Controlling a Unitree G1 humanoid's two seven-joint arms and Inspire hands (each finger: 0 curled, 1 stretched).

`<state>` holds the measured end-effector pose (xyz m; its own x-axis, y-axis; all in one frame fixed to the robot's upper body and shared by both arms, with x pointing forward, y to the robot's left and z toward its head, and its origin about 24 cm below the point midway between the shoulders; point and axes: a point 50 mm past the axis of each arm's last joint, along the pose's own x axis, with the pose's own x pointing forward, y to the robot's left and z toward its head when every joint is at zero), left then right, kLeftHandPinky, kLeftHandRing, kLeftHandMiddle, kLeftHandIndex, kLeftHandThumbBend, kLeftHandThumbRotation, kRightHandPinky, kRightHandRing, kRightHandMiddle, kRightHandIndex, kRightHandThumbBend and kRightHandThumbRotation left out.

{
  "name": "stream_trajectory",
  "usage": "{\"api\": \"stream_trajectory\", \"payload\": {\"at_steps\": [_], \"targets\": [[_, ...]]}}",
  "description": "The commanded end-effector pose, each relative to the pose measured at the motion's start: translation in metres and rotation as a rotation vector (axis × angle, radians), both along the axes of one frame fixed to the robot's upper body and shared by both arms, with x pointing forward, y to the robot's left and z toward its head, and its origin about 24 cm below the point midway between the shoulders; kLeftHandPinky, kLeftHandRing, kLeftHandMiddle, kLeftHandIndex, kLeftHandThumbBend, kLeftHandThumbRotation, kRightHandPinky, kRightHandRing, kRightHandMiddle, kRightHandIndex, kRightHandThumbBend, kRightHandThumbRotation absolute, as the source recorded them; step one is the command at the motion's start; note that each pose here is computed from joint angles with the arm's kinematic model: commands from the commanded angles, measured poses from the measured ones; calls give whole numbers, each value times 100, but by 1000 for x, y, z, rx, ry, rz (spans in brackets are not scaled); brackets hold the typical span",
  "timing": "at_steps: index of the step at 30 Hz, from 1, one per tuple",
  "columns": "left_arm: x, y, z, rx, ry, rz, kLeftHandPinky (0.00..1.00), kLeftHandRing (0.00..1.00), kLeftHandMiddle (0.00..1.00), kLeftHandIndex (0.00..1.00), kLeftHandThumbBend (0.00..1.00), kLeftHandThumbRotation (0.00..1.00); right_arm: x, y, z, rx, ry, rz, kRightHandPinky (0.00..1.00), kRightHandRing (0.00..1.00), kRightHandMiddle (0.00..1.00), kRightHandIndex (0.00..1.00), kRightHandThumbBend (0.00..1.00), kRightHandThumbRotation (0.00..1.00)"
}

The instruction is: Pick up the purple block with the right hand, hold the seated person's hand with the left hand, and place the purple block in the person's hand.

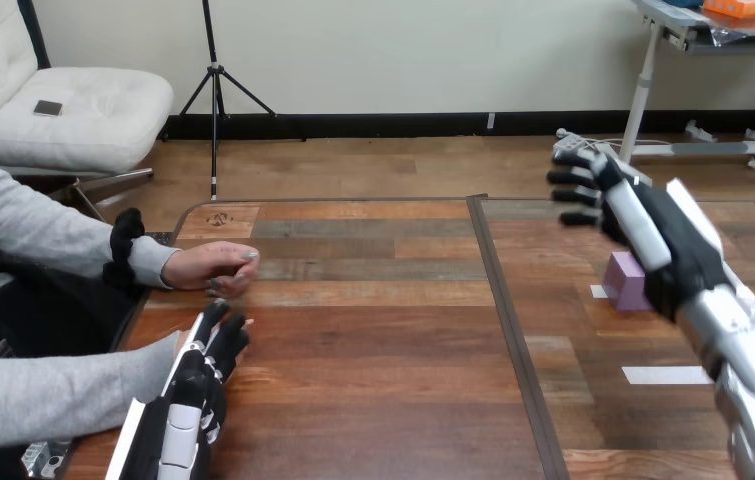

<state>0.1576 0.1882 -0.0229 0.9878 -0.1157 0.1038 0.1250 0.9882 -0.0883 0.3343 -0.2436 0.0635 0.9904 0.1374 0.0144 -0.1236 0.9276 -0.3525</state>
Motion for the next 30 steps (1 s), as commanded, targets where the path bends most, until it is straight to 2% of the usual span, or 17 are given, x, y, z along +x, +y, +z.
{"api": "stream_trajectory", "payload": {"at_steps": [1, 4, 7, 13, 26, 27, 30], "targets": [[6, -18, 14, -113, -79, -16, 100, 99, 98, 100, 86, 100, 56, -7, 99, -420, -152, -101, 73, 85, 86, 86, 69, 91], [6, -18, 14, -109, -78, -13, 100, 100, 98, 100, 85, 100, 60, -7, 99, -474, -110, -116, 73, 86, 88, 87, 73, 83], [6, -17, 14, -108, -79, -14, 100, 100, 98, 100, 85, 100, 62, -9, 98, -543, -76, -137, 75, 88, 90, 88, 77, 80], [6, -16, 13, -110, -77, -20, 100, 100, 98, 100, 84, 100, 65, -11, 96, -644, -28, -171, 76, 88, 91, 89, 82, 78], [6, -14, 12, -114, -72, -17, 100, 100, 99, 100, 82, 100, 68, -15, 92, -734, 54, -226, 74, 88, 91, 90, 84, 78], [6, -14, 11, -116, -69, -17, 100, 100, 99, 100, 81, 100, 69, -16, 91, -750, 76, -235, 72, 87, 91, 90, 84, 79], [7, -14, 11, -104, -65, -20, 100, 100, 99, 100, 81, 100, 69, -19, 86, -830, 158, -262, 76, 90, 93, 92, 85, 79]]}}
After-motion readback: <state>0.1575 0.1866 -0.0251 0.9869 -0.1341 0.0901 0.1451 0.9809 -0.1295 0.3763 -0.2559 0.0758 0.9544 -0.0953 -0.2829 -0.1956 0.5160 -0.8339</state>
